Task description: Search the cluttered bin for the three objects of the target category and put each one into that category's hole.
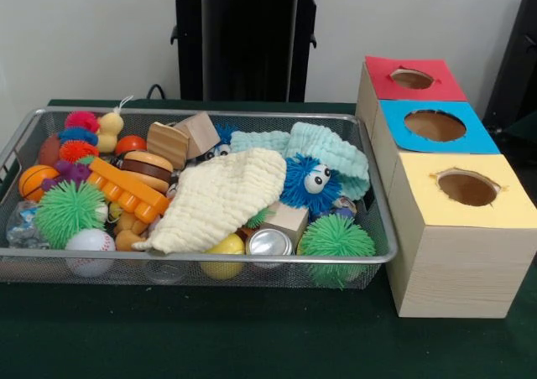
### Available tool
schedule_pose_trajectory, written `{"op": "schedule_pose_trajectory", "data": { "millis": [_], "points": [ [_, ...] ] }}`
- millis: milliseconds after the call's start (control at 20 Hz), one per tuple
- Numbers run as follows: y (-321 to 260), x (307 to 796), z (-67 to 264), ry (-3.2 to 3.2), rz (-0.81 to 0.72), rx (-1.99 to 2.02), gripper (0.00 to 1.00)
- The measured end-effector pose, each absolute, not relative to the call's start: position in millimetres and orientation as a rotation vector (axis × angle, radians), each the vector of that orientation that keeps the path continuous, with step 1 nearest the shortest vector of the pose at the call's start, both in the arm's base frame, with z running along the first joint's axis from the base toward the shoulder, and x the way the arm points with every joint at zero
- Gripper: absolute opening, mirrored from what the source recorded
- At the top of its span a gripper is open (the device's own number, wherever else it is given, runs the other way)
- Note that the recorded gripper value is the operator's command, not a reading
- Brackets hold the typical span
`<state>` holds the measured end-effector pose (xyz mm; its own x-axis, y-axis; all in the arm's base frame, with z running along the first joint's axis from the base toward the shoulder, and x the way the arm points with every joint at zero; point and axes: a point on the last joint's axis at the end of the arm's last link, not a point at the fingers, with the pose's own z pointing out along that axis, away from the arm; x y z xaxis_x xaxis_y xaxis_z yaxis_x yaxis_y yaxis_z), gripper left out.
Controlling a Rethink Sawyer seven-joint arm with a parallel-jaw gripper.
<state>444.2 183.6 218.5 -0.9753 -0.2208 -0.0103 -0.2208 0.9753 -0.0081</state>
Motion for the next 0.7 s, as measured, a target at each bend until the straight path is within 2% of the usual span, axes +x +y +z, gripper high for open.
{"op": "schedule_pose_trajectory", "data": {
  "millis": [700],
  "points": [
    [185, 481, 209, 3.101, 0.000, -0.321, 1.00]
  ]
}}
